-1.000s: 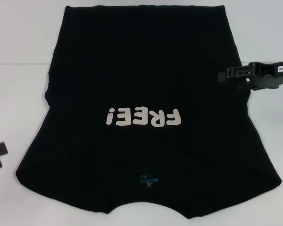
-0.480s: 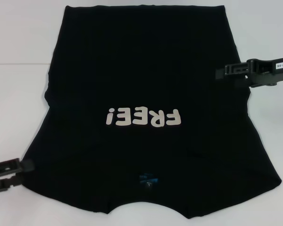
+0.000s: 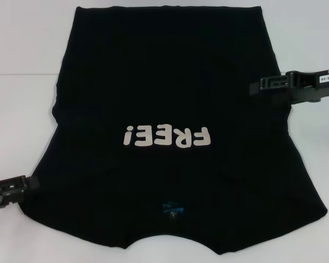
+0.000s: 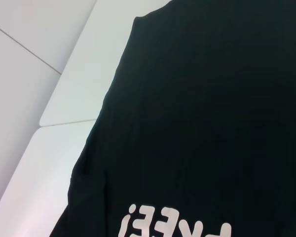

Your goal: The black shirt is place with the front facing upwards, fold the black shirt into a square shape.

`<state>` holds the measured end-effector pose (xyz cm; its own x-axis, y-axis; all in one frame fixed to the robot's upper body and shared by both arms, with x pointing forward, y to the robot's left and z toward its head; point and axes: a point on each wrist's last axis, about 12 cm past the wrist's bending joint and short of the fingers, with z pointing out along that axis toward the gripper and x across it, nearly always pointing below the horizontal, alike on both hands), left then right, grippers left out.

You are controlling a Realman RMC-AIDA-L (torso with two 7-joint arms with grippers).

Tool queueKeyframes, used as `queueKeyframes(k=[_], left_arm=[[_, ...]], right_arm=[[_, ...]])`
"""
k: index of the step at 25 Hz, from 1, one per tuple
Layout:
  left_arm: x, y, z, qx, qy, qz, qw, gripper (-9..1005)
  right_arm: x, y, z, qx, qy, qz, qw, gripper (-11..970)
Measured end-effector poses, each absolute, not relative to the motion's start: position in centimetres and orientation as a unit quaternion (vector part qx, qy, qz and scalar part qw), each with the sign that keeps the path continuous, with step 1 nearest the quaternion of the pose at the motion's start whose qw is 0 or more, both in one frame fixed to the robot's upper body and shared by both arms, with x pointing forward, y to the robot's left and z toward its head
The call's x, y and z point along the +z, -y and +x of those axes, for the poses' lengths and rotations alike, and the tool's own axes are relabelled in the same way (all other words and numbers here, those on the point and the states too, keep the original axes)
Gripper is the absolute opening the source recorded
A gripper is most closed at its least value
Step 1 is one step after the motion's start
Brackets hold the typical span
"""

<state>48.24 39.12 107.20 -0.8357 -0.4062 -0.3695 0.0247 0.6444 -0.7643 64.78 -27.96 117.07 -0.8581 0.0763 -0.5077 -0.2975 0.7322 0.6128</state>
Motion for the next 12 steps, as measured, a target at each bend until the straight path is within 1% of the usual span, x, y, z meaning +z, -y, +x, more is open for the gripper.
queueKeyframes(k=[5, 12], left_arm=[[106.89, -39.92, 48.31, -0.382, -0.873, -0.125, 0.276, 797], [106.34, -40.12, 48.45, -0.363, -0.878, -0.136, 0.281, 797]], right_arm=[[117.05, 28.01, 64.76, 0.361, -0.894, -0.061, 0.259, 915], [117.05, 28.02, 64.76, 0.361, -0.894, -0.061, 0.259, 915]])
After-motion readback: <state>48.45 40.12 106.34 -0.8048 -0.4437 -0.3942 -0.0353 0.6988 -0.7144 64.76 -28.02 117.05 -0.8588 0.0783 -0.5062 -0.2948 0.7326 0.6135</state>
